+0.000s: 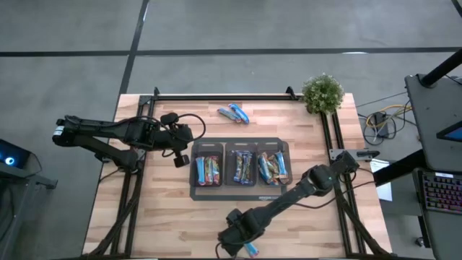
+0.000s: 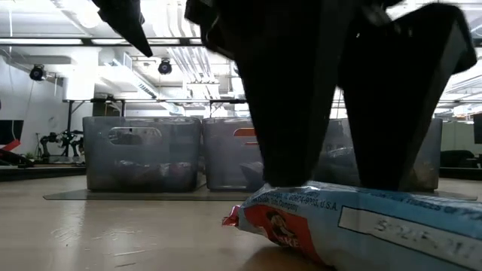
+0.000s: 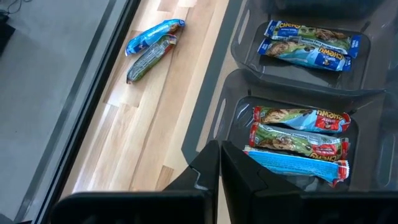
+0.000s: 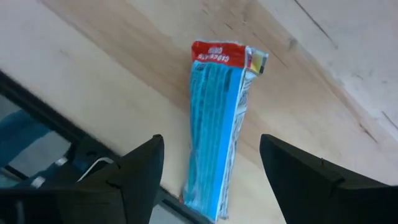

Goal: Pick and place Granola Bars by type
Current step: Put the red granola bar into the left black bin

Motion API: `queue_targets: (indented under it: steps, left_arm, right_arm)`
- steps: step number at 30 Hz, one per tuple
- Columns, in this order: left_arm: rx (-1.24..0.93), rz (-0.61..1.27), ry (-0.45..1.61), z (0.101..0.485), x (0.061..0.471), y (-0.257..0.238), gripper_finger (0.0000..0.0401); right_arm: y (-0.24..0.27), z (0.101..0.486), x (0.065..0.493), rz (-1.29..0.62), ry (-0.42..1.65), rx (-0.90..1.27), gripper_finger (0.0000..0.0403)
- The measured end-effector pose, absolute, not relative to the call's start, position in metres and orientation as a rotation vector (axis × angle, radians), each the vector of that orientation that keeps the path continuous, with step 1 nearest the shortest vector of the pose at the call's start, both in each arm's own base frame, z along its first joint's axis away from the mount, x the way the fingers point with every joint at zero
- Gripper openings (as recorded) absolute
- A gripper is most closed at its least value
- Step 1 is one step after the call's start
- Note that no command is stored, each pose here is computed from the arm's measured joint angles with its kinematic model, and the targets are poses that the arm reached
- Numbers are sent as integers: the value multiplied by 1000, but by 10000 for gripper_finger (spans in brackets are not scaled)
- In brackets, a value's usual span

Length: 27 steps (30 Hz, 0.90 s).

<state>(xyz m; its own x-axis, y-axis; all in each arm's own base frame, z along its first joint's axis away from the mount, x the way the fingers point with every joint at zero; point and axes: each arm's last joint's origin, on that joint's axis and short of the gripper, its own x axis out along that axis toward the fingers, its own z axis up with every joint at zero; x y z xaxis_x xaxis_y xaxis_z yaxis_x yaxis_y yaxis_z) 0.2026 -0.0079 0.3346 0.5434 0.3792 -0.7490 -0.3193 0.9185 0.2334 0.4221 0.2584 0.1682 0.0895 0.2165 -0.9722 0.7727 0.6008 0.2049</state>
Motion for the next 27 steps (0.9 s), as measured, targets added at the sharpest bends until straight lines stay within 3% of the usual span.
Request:
queue_targets:
  steps: [27]
  left_arm:
    - [79,435,891,335,203,-7,0]
  right_arm:
    - [244,153,427,-557,1489,920,253]
